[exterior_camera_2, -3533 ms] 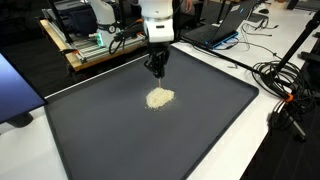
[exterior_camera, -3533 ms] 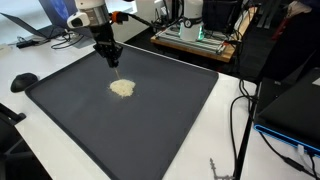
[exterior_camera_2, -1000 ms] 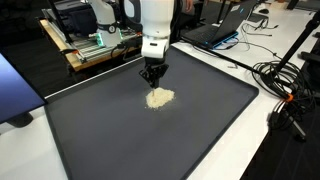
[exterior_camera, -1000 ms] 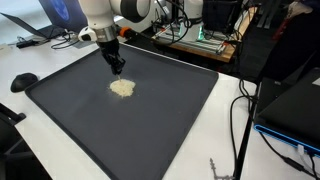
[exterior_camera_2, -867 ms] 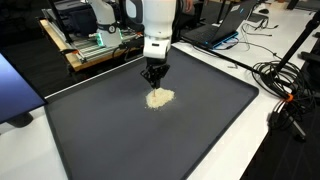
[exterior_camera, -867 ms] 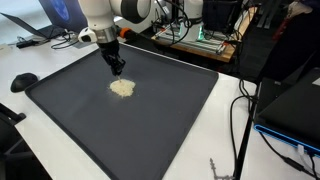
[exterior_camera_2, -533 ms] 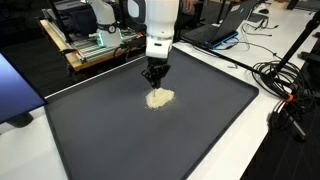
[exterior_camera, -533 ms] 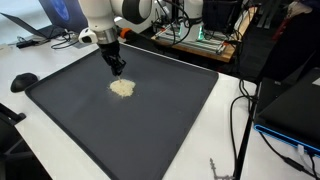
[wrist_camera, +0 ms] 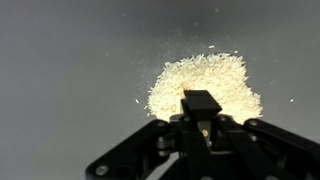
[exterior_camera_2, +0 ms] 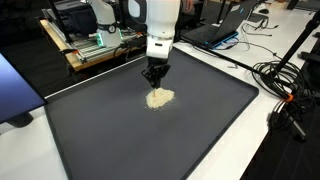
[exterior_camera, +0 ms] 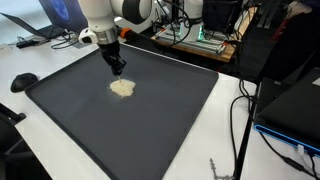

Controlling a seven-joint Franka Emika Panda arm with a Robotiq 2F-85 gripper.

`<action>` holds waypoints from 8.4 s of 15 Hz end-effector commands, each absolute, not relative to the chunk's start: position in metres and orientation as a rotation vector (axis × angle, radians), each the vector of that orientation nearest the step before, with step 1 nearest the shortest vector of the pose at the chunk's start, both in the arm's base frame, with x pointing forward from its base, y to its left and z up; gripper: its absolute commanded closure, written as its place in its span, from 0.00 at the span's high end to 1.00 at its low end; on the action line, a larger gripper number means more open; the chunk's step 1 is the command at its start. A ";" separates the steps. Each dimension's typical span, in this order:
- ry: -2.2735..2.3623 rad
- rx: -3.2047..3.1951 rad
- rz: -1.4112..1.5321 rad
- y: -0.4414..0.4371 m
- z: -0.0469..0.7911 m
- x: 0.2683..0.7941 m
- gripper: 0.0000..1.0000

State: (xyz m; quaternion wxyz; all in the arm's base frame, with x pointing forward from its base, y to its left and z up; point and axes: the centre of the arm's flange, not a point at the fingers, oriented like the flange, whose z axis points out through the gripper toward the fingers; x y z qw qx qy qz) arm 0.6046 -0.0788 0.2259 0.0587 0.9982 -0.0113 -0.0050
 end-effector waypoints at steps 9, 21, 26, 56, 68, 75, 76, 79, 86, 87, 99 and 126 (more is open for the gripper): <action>-0.054 3.032 -0.057 -0.092 0.235 0.597 0.03; -0.091 3.034 -0.036 -0.094 0.281 0.595 0.03; -0.084 2.986 -0.028 -0.073 0.299 0.599 0.03; 0.139 2.218 -0.127 0.198 0.221 0.635 0.03; 0.097 2.251 -0.226 0.210 0.206 0.663 0.03; 0.162 2.560 -0.330 0.105 0.252 0.678 0.03; 0.164 2.608 -0.335 0.084 0.259 0.679 0.03; 0.179 2.754 -0.356 0.021 0.277 0.680 0.03; 0.198 3.074 -0.358 -0.106 0.293 0.662 0.03; 0.204 3.116 -0.339 -0.121 0.293 0.659 0.03; 0.212 3.517 -0.078 -0.247 0.267 0.613 0.03; -0.006 3.897 0.566 -0.300 0.181 0.529 0.03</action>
